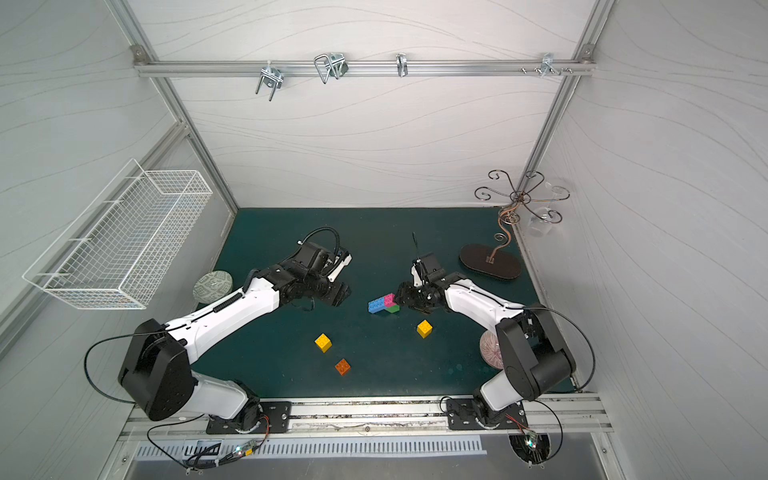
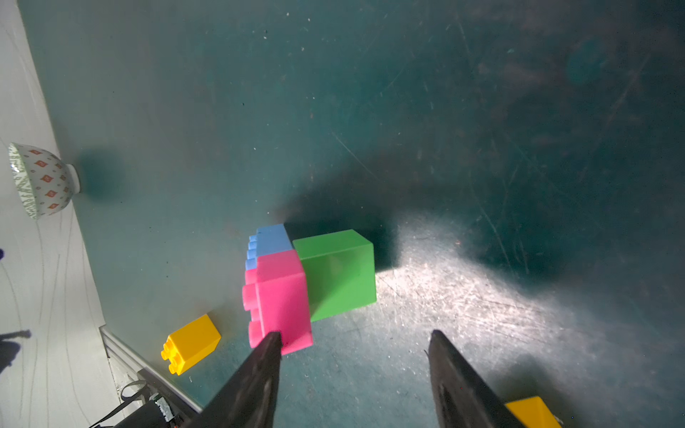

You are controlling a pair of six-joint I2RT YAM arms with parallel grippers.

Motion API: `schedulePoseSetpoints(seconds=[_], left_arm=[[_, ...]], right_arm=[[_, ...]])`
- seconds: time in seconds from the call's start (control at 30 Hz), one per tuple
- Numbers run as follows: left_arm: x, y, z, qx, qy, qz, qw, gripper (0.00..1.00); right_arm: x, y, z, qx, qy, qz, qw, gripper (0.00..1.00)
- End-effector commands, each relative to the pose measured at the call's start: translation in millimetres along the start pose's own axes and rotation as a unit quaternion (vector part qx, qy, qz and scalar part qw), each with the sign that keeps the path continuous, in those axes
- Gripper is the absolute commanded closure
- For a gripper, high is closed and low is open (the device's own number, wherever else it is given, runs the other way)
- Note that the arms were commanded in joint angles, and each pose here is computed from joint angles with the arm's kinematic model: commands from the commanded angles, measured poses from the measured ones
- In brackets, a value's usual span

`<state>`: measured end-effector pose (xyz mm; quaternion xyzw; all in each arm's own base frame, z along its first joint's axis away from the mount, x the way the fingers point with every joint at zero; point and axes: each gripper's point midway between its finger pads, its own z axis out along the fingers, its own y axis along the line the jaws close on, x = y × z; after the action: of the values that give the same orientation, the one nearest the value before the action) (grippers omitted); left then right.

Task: Assemble the number 4 with lego
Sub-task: Adjust the lego brick at the center of the board.

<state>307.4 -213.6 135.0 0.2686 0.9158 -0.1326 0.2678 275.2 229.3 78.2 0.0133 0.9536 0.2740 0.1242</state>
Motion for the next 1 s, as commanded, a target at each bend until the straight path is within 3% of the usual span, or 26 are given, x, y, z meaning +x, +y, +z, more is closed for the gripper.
schedulePoseSetpoints(seconds=[0.0,0.97], left_arm=[[-13,0,-4,0.002,-0.025,0.0,1.0,0.34],[-12,0,-5,0.003,-0.026,0.001,1.0,0.33]], right_arm=[[-12,11,-13,-0.023,-0.035,-0.015,0.999,0.37],[-6,15,7,-0.014,-0.008,-0.03,0.999,0.41]])
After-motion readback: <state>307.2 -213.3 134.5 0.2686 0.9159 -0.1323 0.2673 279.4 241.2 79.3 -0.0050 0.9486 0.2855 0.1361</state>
